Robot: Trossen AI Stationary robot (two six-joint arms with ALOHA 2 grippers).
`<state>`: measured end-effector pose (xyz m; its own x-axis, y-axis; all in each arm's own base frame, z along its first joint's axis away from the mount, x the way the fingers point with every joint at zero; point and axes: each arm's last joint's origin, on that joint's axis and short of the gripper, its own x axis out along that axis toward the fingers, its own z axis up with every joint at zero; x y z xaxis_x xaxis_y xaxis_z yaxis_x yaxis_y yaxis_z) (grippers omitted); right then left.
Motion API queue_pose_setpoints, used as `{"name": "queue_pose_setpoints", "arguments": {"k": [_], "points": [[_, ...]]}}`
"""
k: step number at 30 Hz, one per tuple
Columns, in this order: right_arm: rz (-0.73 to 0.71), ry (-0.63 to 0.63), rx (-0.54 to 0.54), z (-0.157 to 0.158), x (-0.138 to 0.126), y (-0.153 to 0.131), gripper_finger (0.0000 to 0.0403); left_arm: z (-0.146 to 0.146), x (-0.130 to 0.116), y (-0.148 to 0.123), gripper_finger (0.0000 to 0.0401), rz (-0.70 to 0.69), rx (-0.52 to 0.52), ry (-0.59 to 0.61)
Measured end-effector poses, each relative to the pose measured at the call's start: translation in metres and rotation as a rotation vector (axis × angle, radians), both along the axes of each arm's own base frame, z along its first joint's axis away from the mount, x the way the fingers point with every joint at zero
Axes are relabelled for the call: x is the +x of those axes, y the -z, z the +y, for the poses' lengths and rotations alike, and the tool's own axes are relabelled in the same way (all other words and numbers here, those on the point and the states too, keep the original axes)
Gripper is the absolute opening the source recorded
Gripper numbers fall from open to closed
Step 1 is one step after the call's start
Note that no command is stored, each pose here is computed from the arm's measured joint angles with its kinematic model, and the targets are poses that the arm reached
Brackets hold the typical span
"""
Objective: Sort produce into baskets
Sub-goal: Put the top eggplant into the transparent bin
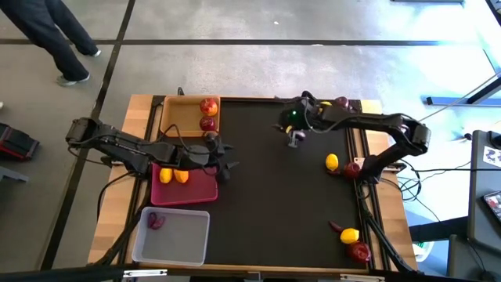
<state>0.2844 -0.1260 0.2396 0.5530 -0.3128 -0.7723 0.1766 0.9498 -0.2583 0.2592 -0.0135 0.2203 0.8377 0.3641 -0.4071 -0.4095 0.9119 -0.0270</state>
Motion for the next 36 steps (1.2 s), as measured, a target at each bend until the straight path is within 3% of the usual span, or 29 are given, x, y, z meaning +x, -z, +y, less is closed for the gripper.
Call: {"name": "queue_pose_setpoints", "arguments": {"k": [7, 21, 36], "points": [[-0.203, -0.086, -0.029, 0.031, 0.026, -0.013, 0.0007, 0.002, 0.003, -0.008, 0.0335, -0.095, 0.002, -0.056], [-0.576, -0.233, 0.008, 0.099, 0.056, -0.043, 0.0007, -0.003, 0.008, 0.002, 0.0336, -0.066, -0.017, -0.033], [-0.792, -0.372, 0.029, 0.149, 0.067, -0.056, 0.0008, -0.027, 0.029, 0.001, 0.0335, -0.232, 0.077, 0.165]]}}
